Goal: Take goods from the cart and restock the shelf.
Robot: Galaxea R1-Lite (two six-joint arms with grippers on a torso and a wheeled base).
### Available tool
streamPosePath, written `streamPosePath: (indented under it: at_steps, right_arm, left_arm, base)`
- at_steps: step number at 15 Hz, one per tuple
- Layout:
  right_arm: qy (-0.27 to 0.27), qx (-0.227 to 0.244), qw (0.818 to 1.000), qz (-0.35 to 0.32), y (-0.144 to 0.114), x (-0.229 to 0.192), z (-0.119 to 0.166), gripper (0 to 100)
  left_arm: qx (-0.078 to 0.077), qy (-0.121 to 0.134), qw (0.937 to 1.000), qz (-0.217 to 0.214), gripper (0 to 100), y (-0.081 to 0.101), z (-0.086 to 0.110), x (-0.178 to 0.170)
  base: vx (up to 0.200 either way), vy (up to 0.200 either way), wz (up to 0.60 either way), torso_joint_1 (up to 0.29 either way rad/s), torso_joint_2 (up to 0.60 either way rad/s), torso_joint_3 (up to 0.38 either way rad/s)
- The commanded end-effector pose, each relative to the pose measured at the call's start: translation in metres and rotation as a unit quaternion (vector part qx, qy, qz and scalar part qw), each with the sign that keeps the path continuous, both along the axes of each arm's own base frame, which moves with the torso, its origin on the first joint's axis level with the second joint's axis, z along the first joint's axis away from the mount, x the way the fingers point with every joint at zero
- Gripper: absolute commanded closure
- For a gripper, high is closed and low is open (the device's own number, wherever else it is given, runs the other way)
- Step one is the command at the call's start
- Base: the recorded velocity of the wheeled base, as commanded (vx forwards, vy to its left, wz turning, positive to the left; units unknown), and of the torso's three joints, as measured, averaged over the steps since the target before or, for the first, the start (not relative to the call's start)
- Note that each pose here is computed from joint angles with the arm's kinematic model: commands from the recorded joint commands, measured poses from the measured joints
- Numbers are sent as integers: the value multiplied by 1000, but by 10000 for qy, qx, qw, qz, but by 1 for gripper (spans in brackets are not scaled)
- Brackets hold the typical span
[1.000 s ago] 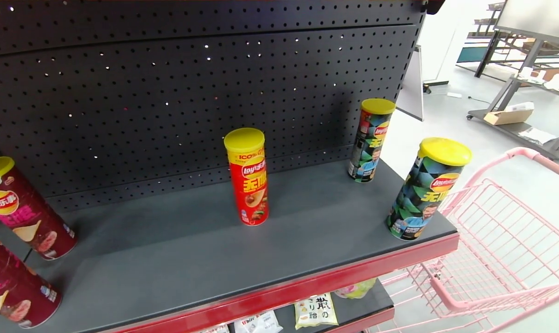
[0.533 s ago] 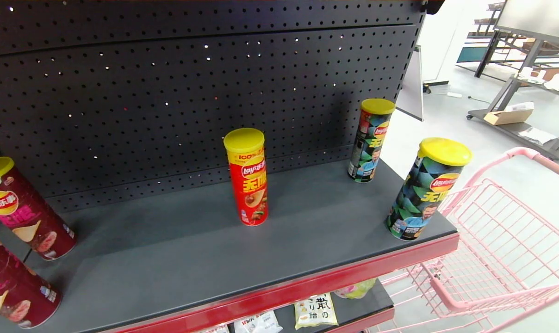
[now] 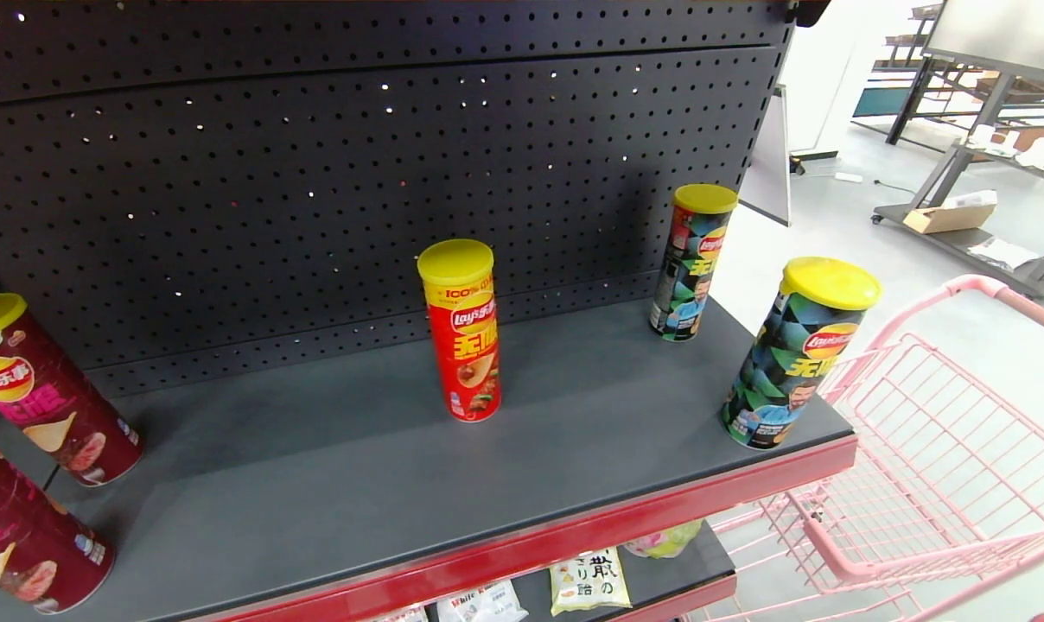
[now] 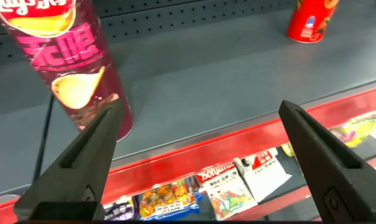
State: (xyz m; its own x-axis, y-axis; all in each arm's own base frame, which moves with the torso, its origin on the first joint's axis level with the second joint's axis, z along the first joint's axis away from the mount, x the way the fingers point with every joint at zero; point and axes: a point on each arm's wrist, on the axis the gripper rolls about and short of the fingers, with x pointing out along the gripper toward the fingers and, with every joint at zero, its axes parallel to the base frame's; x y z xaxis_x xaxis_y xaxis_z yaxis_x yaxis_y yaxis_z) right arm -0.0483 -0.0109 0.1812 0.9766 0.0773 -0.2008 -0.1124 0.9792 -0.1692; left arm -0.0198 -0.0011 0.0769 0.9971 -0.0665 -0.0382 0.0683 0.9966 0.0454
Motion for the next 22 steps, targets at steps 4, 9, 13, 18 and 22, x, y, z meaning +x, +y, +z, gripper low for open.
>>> streamPosePath:
  at_steps: [4,9,13,18,22]
  right_arm:
    - [-84,-146,9999,40,4,24,-25,100]
    - [109,-150,9998,-62,6,29,-29,100]
    - [307,-169,9994,-31,6,32,-39,100]
    - [250,-107,9996,-36,6,31,-37,100]
    - [162,-49,9998,-55,6,32,-33,100]
  left_arm:
    - [-11,24,10000,-81,0,0,0,0]
    - [-791,86,9964,-287,0,-1,86,18]
    - [-647,475,9858,-1475,0,-11,151,72]
    - [-279,1181,9505,-2862,0,-32,132,130]
    - [-8,1415,9287,-3429,0,-49,113,184]
  base:
    - [0,0,0,0,0,0]
    - [0,0,0,0,0,0]
    - [0,0,0,0,0,0]
    - [0,0,0,0,0,0]
    - [0,0,0,0,0,0]
